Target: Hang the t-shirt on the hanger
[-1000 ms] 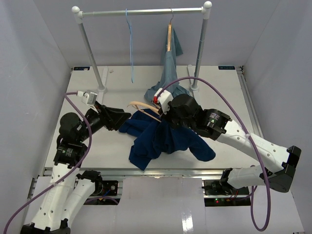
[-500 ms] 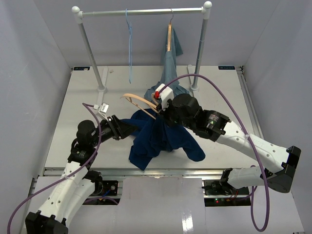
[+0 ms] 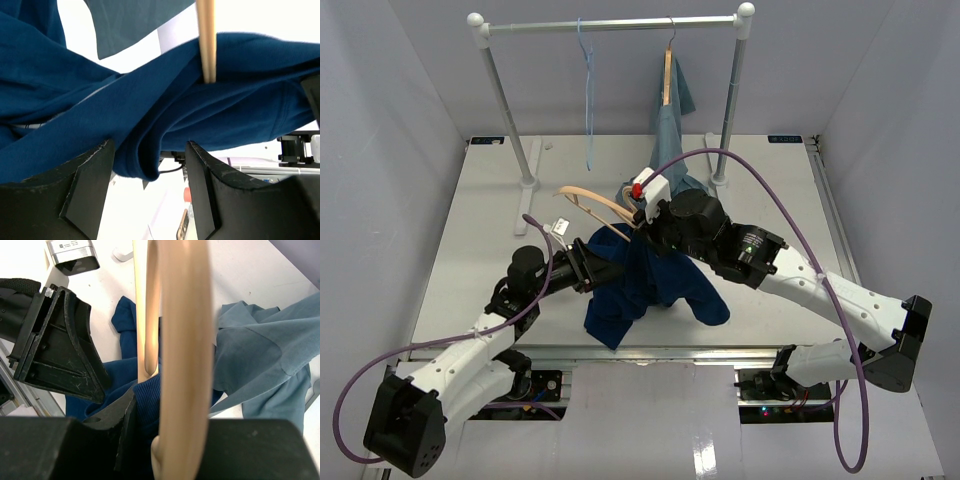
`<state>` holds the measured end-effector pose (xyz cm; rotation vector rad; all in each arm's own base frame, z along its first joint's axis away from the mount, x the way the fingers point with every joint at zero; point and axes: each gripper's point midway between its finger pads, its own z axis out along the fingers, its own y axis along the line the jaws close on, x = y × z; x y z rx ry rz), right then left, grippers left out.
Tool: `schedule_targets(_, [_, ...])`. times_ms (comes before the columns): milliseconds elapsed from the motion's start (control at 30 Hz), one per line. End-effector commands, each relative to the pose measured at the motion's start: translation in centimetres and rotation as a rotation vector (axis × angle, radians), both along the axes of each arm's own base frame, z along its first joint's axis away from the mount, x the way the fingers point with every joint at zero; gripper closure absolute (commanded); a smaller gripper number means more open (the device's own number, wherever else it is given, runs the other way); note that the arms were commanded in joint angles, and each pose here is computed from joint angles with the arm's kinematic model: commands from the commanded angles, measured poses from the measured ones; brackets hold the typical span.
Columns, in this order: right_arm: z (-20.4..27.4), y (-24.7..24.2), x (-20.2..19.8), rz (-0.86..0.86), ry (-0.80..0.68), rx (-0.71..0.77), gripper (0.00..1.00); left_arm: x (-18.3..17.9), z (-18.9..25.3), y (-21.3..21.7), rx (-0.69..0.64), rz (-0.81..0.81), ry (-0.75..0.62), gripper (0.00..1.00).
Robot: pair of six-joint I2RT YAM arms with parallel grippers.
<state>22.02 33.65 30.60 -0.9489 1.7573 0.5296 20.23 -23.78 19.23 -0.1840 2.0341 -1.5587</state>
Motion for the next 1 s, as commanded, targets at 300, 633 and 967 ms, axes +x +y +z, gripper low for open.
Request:
schedule_targets(300, [4.8,0.6,0.7,-0.024,-0.090,0.131,0.92,0.0,-0.6,0.6,-0.006,0.071,0.002,0.40])
schedule_targets(633, [4.5,1.1,0.7,-0.016,-0.083,0.141,0.92,-0.7,-1.4,0.4,-0.006,0.071,0.021,0.45])
schedule_targets(967, [4.3,1.3,0.5,-0.006,-0.073,0.146,0.92,-0.6,-2.5,0.2,0.015,0.084,0.044,0.48])
